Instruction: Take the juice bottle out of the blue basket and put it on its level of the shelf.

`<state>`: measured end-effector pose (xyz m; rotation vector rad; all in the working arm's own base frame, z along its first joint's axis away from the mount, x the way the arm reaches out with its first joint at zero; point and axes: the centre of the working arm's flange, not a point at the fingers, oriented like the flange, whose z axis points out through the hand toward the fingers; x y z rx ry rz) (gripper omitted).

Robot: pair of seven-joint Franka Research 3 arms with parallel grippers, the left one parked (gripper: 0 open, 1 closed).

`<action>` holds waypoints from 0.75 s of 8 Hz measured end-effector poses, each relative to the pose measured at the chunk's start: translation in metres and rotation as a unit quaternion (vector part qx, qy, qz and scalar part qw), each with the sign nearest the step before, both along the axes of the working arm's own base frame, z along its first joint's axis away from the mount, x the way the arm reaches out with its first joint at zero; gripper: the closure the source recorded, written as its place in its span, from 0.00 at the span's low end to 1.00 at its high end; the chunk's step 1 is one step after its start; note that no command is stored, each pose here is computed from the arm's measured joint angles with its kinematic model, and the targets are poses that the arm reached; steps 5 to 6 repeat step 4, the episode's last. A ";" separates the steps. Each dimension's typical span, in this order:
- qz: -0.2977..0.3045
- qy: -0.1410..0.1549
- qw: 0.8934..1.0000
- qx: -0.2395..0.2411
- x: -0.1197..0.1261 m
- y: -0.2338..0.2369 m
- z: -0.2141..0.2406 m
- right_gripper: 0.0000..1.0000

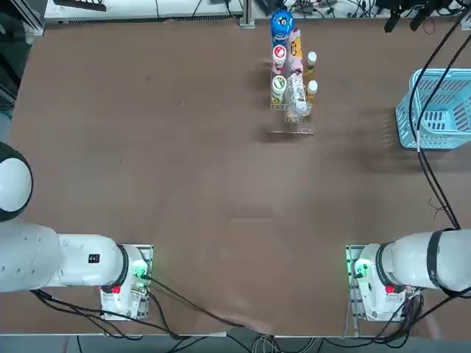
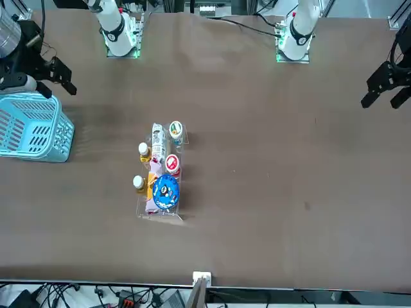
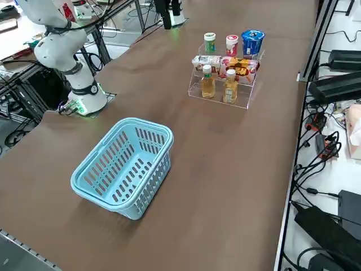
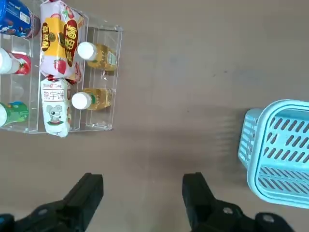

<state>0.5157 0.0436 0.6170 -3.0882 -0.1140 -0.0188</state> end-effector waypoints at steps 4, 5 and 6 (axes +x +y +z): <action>-0.003 0.000 1.000 0.000 0.000 -0.002 0.000 0.00; -0.003 0.000 1.000 0.000 0.000 -0.002 0.000 0.00; -0.003 0.000 1.000 0.000 0.000 -0.002 0.000 0.00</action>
